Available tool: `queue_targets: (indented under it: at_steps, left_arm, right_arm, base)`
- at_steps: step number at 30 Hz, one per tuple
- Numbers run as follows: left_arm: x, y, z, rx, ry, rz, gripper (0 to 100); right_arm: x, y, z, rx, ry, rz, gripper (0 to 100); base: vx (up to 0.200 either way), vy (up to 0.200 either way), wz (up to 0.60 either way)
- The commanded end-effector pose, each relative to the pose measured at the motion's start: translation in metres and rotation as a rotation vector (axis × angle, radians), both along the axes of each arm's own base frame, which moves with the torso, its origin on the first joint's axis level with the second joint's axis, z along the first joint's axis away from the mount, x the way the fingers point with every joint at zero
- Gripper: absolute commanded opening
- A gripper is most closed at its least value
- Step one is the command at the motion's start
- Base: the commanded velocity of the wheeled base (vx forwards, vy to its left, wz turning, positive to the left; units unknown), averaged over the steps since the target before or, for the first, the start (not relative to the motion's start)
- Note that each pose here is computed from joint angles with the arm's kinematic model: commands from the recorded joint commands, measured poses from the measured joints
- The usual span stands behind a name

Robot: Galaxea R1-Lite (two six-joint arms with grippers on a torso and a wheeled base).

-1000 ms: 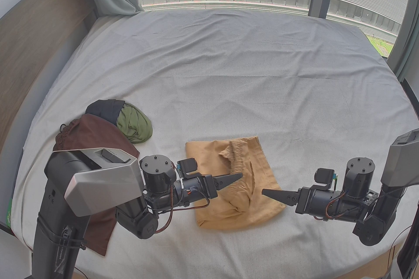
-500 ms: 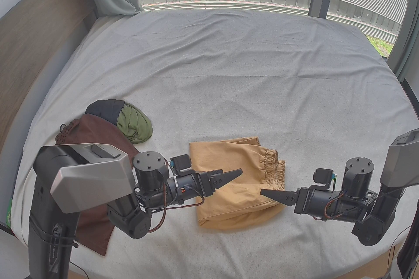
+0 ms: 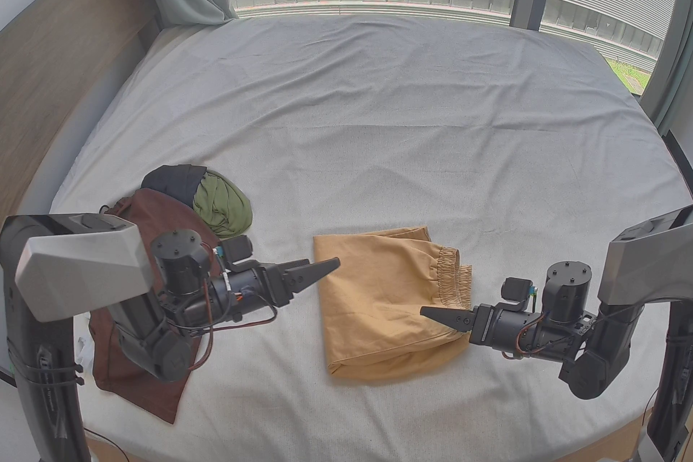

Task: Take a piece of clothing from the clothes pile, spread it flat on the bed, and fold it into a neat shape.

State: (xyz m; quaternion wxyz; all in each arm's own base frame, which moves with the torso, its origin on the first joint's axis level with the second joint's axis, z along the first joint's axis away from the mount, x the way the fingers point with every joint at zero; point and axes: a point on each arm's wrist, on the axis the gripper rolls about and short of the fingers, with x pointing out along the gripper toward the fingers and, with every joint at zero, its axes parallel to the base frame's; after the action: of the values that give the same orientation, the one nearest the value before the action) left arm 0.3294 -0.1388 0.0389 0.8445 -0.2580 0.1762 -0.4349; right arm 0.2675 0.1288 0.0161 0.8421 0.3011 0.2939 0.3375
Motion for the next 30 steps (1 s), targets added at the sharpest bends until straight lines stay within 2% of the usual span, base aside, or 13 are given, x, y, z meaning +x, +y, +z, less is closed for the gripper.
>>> queue_targets:
  at_steps: [1, 4, 5, 8, 12, 19, 22, 30]
  left_arm:
    - [-0.014, 0.036, 0.030, -0.002, -0.049, 0.055, 100]
    - [-0.019, 0.050, 0.031, 0.007, -0.042, 0.048, 100]
    - [-0.027, 0.062, 0.027, 0.029, -0.034, 0.033, 100]
    - [-0.033, 0.075, 0.021, 0.067, -0.037, 0.035, 100]
    - [-0.031, 0.082, 0.013, 0.106, -0.056, 0.050, 100]
    - [-0.031, 0.088, 0.011, 0.119, -0.070, 0.046, 100]
    - [-0.030, 0.091, 0.012, 0.118, -0.071, 0.053, 100]
    - [-0.030, 0.096, 0.013, 0.126, -0.088, 0.066, 100]
  right_arm:
    - [0.010, -0.001, -0.036, -0.033, 0.089, -0.019, 100]
    - [0.009, 0.000, -0.037, -0.035, 0.094, -0.016, 100]
    - [0.008, 0.000, -0.038, -0.037, 0.098, -0.014, 100]
    - [0.009, -0.001, -0.041, -0.041, 0.106, -0.017, 100]
    - [0.011, -0.001, -0.049, -0.050, 0.123, -0.021, 100]
    - [0.011, 0.000, -0.056, -0.074, 0.127, -0.060, 100]
    - [0.009, 0.002, -0.051, -0.071, 0.122, -0.053, 100]
    - [-0.005, 0.001, -0.005, -0.026, 0.026, -0.035, 100]
  base:
    - [0.000, 0.000, 0.00]
    - [0.000, 0.000, 0.00]
    - [0.000, 0.000, 0.00]
    - [0.000, 0.000, 0.00]
    - [0.000, 0.000, 0.00]
    - [0.000, 0.000, 0.00]
    - [0.000, 0.000, 0.00]
    - [0.000, 0.000, 0.00]
